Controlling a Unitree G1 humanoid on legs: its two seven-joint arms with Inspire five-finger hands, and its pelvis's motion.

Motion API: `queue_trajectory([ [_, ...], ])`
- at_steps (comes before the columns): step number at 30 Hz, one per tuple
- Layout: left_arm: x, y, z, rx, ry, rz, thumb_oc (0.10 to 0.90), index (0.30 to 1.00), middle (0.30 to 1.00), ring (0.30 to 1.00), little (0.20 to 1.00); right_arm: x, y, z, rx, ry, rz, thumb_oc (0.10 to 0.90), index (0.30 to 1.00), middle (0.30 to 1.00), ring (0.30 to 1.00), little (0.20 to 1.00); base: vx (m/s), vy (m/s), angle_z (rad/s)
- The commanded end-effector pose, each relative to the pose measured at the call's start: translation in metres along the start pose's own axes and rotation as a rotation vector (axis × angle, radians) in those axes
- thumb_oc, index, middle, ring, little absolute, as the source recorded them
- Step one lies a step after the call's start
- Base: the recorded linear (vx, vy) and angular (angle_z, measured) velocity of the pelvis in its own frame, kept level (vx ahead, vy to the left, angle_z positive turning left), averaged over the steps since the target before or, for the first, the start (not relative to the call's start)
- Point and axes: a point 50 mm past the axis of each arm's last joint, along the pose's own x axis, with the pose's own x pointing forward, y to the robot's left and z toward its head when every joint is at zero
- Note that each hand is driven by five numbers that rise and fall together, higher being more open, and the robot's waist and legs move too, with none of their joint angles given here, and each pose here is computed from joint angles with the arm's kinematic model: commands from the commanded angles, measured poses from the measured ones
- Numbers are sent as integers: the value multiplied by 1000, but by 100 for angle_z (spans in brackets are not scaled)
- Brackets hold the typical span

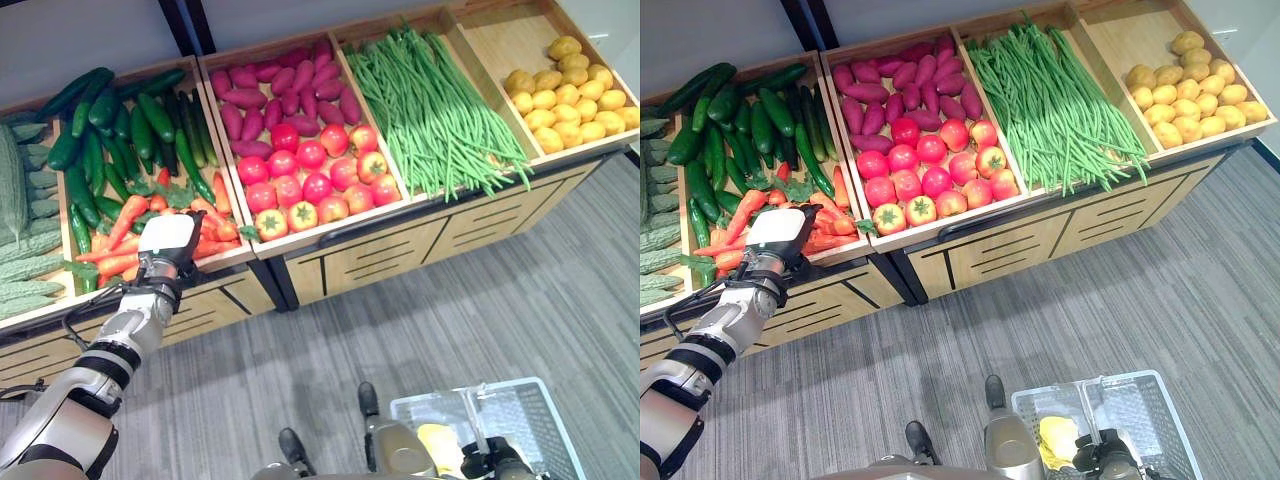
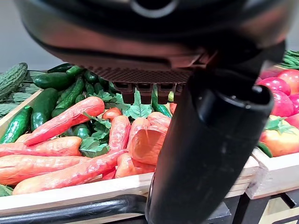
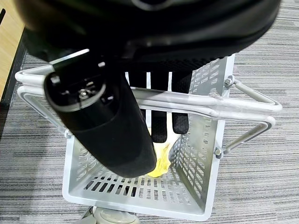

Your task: Get the vegetables into the basket

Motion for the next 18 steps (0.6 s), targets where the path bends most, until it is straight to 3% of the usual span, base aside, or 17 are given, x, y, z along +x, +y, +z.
queue_trajectory([
  [1,13,63,-19,-29,72,250,645,643,643,643,643,-3,9,-14,-97,37,14,400,300,300,300,300,0,0,0],
  [3,13,63,-20,-30,76,252,400,300,300,300,300,-3,9,-15,-97,41,13,400,300,300,300,300,0,0,0],
  [18,13,60,-19,-42,74,241,400,300,300,300,300,-3,8,-18,-92,58,11,400,300,300,300,300,0,0,0],
])
